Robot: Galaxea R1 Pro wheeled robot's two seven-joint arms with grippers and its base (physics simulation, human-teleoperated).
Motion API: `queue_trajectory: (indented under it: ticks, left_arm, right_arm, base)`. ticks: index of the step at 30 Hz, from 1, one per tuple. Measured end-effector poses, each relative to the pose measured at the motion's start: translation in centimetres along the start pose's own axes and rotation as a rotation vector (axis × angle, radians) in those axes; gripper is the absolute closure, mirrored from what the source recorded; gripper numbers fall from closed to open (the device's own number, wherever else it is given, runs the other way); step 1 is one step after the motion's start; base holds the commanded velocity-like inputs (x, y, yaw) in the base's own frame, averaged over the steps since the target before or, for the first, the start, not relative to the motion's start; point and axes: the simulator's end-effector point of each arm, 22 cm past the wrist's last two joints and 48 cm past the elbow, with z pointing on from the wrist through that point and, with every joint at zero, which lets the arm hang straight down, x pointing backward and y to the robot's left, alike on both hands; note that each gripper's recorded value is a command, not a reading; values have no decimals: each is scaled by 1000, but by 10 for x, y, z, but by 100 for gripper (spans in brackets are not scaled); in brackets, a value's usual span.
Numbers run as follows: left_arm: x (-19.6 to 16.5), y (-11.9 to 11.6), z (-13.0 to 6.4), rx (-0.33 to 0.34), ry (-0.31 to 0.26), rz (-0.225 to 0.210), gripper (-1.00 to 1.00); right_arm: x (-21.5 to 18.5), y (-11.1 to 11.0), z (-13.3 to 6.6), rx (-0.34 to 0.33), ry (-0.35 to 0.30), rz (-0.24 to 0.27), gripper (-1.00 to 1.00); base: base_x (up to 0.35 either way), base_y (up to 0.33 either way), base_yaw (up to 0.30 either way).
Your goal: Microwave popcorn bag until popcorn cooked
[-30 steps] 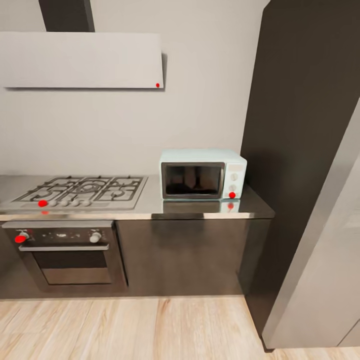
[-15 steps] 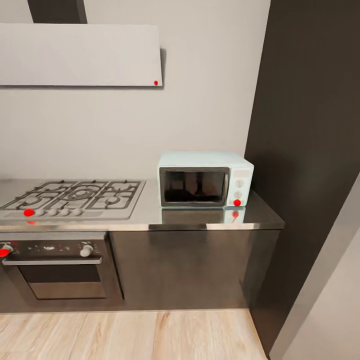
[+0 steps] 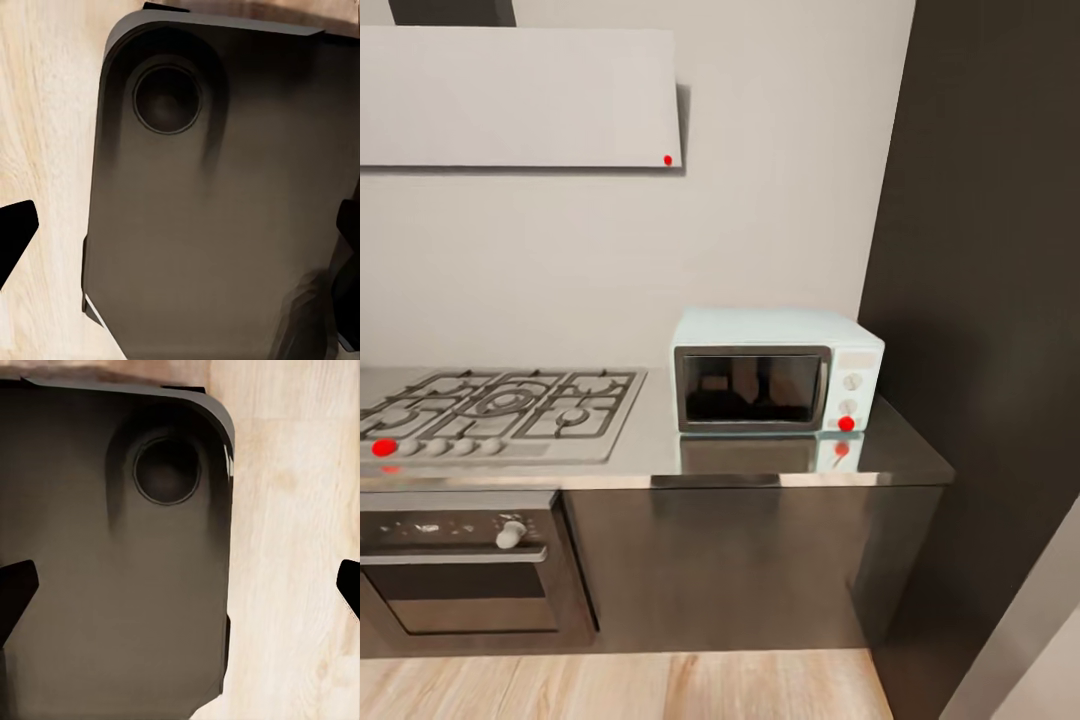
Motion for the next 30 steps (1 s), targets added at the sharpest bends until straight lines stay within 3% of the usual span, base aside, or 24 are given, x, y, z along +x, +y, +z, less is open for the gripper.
queue_trajectory:
  ticks: [16, 19, 23, 27, 30]
  left_arm:
    - [0, -1, 0, 0, 0, 0, -100]
    - [0, 0, 0, -2, -1, 0, -100]
    - [0, 0, 0, -3, -1, 0, -100]
    - [0, 0, 0, -3, -1, 0, -100]
    - [0, 0, 0, -3, -1, 0, -100]
  right_arm:
    - [-3, 0, 0, 0, -4, -3, -100]
    - [-90, 1, -2, -6, -175, -10, -100]
    - [-171, 1, -18, -2, -280, -39, -100]
    - [-270, -2, -65, 25, -386, -75, -100]
    - [-334, -6, -118, 51, -468, -79, -100]
  base:
    - [31, 0, 0]
    - [0, 0, 0]
    - [0, 0, 0]
    - [0, 0, 0]
    - [0, 0, 0]
